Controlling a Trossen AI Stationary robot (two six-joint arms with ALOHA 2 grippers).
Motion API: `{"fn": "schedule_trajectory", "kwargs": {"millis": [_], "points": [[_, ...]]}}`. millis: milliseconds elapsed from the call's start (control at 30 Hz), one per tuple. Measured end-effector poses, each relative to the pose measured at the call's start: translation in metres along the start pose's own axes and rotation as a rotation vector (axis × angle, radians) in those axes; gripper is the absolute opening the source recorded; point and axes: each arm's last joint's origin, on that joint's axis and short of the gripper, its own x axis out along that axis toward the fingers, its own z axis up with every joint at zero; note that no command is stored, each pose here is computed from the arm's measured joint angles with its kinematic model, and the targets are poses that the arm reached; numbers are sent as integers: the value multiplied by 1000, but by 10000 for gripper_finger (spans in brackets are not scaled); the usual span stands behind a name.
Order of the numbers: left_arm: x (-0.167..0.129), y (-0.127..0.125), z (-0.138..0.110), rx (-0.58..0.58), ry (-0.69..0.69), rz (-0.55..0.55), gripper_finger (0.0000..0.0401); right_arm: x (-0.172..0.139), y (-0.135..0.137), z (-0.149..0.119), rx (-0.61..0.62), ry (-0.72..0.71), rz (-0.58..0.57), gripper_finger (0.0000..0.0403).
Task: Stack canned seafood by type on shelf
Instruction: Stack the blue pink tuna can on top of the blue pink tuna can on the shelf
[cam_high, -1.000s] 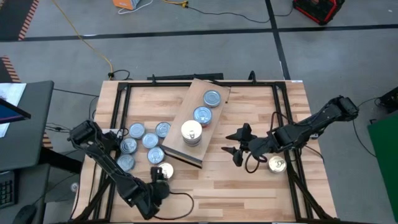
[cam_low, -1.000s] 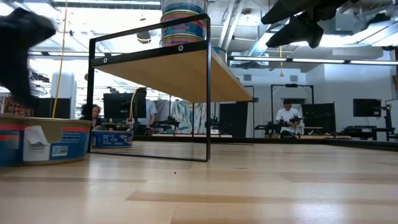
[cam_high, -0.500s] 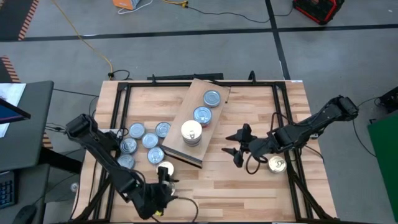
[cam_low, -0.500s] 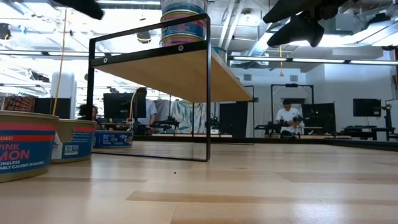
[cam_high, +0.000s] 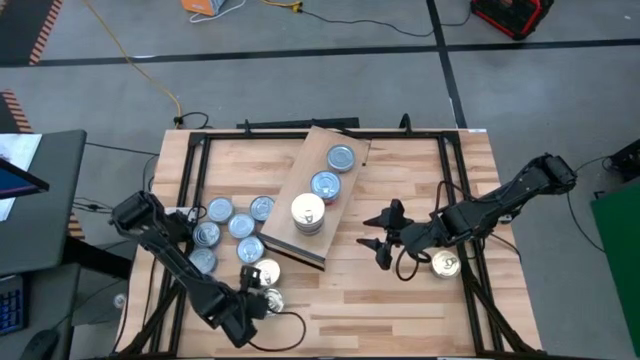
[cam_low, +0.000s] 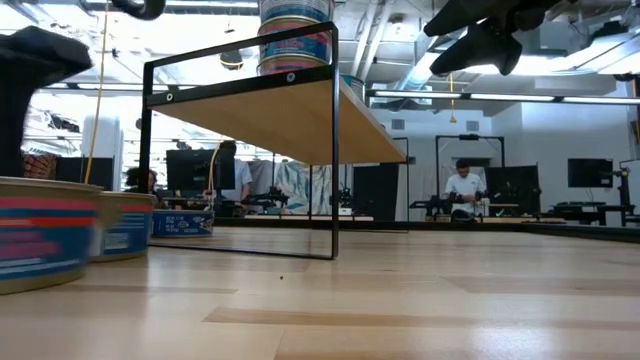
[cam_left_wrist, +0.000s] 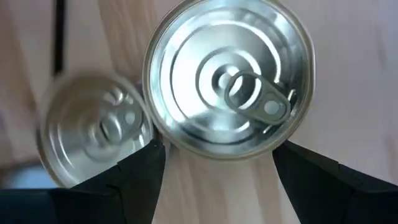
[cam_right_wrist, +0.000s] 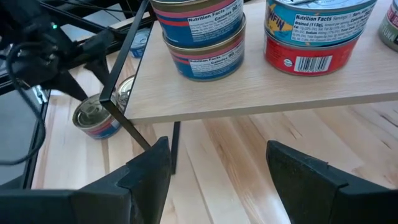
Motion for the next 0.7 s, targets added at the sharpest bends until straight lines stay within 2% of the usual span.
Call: {"fn": "schedule_trajectory", "kwargs": {"millis": [167,233,333,533,600,700], "points": [[25,-7,22,77,-240,207,290,1,-1,1,1,-1,-5,285],[32,-10,31,100,-312,233,290,1,-1,1,1,-1,-4,285],[32,-13,37,105,-362,207,290,-1,1,-1,-1,2,5,285],[4,-1,42,-45,-366,149,290,-1,2,-1,-3,9,18,285],[5,4,43,-69,-350,126,290,-1,1,-1,-1,10,18,285],[15,10,46,-41,-297,82,290,0,1,0,7,9,14,285]]}}
